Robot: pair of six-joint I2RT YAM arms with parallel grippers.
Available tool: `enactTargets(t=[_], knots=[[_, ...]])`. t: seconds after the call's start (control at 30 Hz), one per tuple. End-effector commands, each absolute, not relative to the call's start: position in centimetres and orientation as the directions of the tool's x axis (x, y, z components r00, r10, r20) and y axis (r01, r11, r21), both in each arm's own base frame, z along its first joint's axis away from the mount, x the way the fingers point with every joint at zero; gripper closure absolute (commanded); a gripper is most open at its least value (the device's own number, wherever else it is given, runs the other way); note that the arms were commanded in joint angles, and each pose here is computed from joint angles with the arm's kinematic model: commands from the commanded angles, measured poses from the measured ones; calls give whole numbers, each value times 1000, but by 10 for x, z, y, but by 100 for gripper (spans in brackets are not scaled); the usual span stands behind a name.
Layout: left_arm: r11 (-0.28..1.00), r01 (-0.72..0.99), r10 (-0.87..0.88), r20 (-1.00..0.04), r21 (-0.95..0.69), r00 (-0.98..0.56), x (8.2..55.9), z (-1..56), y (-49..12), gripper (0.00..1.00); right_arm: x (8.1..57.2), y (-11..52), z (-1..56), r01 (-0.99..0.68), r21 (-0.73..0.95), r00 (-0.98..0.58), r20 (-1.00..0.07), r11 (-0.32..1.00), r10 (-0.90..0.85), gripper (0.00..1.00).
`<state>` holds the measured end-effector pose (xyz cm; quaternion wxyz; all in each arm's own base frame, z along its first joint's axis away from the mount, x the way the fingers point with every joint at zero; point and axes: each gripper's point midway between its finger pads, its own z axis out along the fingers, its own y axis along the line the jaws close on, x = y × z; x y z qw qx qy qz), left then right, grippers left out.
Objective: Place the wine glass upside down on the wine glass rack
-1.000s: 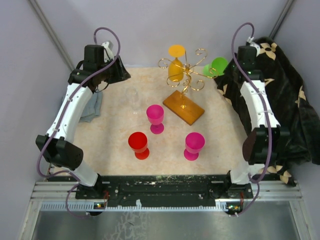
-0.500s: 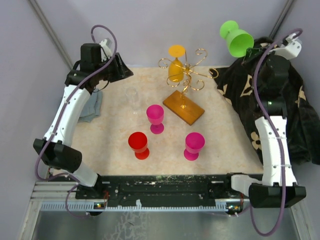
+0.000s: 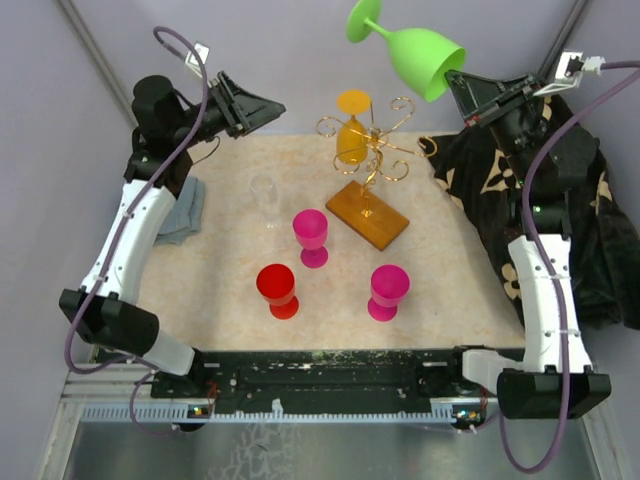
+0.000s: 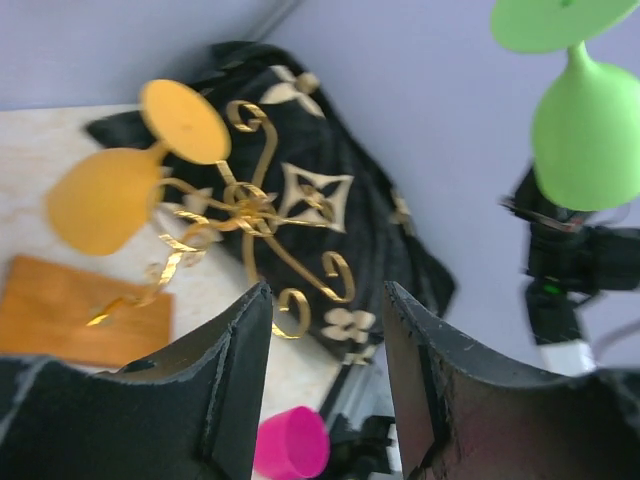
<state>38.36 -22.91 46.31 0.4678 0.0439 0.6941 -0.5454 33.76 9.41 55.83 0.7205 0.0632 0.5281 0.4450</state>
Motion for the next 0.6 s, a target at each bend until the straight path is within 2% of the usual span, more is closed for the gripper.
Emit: enactTargets(t=[0.0,0.3,0.43,0.57], knots=[[105,713,-450,-672,-694,-588,346,517,-242,46,297,135,586,-810,466,-104,-712,356,694,100],[-364,688,-473,-511,-628,-717,306,562,-230,44,276,157,575,-901,434,-319,-703,28,636,100],[-495,677,-473,-485,-545,-736,286,577,-221,45,270,157,573,-900,428,-375,-675,-76,635,100],[-565,656,-455,-474,-500,-754,271,585,-223,43,265,160,573,-897,413,-412,-657,-156,632,100]])
